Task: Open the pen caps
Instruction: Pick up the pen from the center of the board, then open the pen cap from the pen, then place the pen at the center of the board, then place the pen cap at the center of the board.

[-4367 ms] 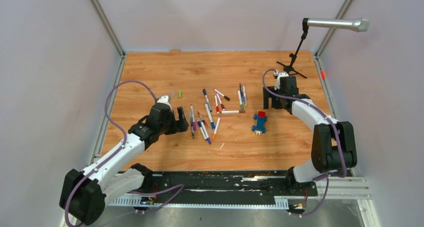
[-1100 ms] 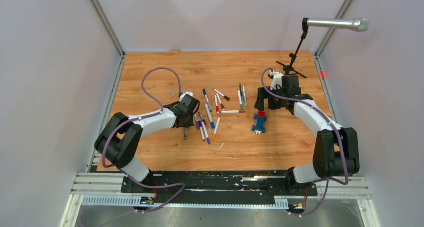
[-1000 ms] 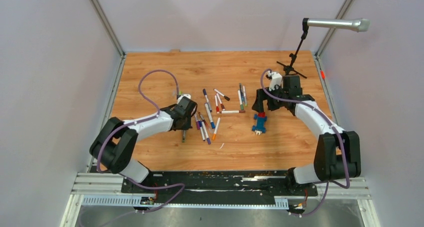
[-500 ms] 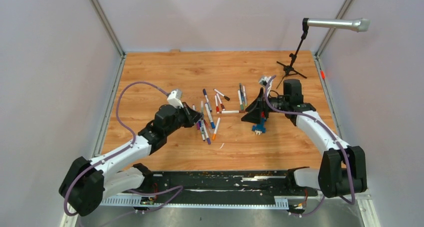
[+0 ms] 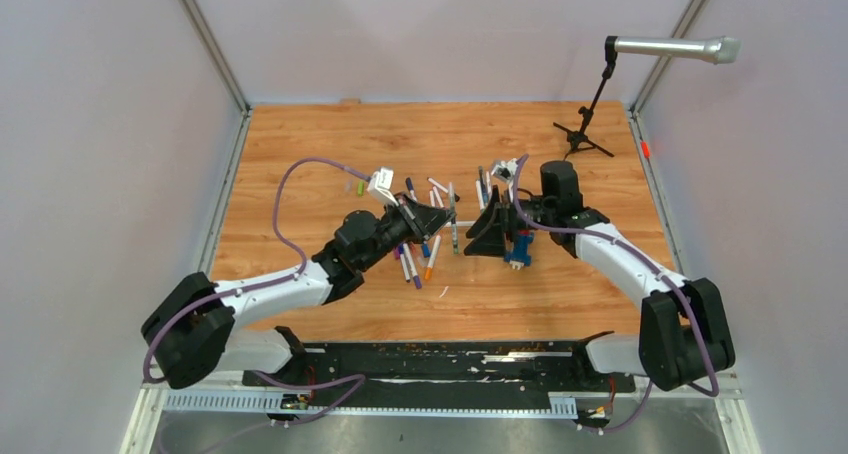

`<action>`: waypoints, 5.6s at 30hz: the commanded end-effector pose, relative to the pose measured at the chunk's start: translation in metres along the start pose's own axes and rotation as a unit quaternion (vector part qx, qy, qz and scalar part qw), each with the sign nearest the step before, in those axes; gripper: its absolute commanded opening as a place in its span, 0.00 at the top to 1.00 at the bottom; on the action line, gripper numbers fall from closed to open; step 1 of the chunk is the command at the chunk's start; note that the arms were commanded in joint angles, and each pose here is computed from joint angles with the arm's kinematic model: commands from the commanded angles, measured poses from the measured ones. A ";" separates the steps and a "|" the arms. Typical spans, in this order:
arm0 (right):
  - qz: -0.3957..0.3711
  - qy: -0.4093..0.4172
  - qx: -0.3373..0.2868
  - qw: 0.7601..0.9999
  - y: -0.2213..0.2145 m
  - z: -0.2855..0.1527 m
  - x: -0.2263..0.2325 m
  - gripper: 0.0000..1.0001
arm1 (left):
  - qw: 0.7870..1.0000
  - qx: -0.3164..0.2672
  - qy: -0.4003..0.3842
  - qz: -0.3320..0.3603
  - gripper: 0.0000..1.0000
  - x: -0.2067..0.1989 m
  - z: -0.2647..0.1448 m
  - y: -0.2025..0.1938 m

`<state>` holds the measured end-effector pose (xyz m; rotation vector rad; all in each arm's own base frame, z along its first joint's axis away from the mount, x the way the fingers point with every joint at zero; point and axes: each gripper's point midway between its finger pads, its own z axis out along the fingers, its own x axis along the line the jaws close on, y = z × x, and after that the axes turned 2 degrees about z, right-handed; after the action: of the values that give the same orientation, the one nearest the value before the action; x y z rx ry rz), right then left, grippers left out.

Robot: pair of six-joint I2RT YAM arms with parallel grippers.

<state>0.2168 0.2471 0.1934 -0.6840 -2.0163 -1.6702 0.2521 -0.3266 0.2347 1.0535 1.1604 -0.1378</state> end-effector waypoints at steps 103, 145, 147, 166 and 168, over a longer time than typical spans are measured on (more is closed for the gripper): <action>-0.059 -0.165 0.106 0.979 -0.018 0.016 -0.065 1.00 | 0.936 -0.188 0.250 0.160 1.00 0.044 -0.105 0.154; 0.217 -0.402 0.134 0.880 -0.015 -0.074 -0.274 0.77 | 0.944 -0.055 0.292 0.143 1.00 0.131 -0.154 0.047; 0.219 -0.402 0.133 0.879 -0.013 -0.074 -0.274 0.73 | 0.944 -0.055 0.292 0.143 1.00 0.131 -0.154 0.047; 0.083 -0.359 0.084 0.926 0.033 -0.085 -0.193 0.57 | 0.927 -0.016 0.326 0.188 0.97 0.130 -0.141 0.059; 0.050 -0.336 0.072 0.938 0.040 -0.084 -0.169 0.57 | 0.921 -0.006 0.336 0.196 0.96 0.132 -0.136 0.061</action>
<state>0.3845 0.1436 0.0782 -1.6478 -2.3657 -1.0268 0.2417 -0.1385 0.1480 1.3258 1.5467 0.5394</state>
